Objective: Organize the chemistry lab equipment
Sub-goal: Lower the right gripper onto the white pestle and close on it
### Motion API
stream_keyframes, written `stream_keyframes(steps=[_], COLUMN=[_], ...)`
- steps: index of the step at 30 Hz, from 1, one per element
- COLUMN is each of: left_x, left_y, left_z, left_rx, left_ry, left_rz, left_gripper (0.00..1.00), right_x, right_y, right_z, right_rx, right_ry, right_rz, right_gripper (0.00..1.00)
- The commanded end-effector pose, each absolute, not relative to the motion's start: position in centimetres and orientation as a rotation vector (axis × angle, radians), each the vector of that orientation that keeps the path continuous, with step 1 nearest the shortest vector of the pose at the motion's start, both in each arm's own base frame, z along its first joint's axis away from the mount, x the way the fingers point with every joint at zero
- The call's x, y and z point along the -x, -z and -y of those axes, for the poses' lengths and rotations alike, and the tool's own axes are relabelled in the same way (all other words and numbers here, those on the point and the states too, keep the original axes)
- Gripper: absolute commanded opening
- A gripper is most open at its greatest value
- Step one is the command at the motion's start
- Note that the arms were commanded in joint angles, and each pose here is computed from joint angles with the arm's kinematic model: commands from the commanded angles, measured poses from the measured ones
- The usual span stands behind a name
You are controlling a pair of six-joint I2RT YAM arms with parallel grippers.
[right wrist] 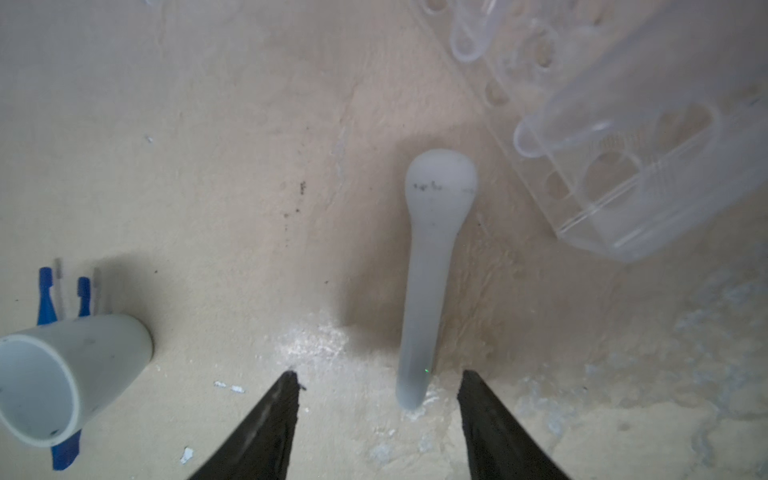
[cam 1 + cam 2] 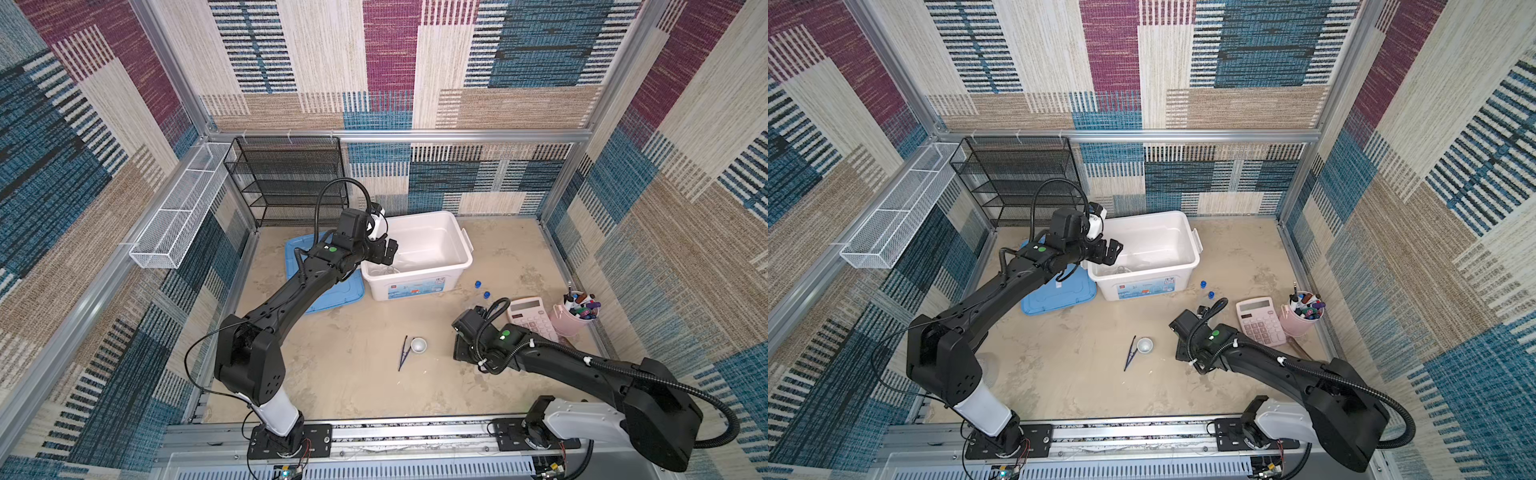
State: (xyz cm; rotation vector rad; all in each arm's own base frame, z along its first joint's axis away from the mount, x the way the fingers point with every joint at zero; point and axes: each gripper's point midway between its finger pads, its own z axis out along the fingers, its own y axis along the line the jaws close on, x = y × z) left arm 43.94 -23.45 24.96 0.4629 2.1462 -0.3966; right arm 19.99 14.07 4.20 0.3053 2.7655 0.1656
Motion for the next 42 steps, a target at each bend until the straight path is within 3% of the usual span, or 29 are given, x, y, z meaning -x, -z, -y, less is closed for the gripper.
stream_keyframes(steps=[1,21,42], left_x=[-43.7,-40.5,-39.0], left_y=[-25.8,-24.6,-23.7], left_z=[23.3,21.4,20.6], left_rx=[-0.419,-0.369,-0.337], left_ry=[0.416,0.411,0.418], left_rz=[-2.121,-2.163,-2.187], left_gripper=[1.0,1.0,1.0], right_x=[-20.9,-23.0,-24.0], right_y=[-4.7,-3.2,-2.2], right_z=[-14.0,-15.1,-16.5], right_rx=[-0.349,-0.253,-0.134], right_ry=[-0.192,-0.259,-0.269], right_rz=[-2.719,-2.729,-2.751], right_gripper=[0.65,0.6,0.41])
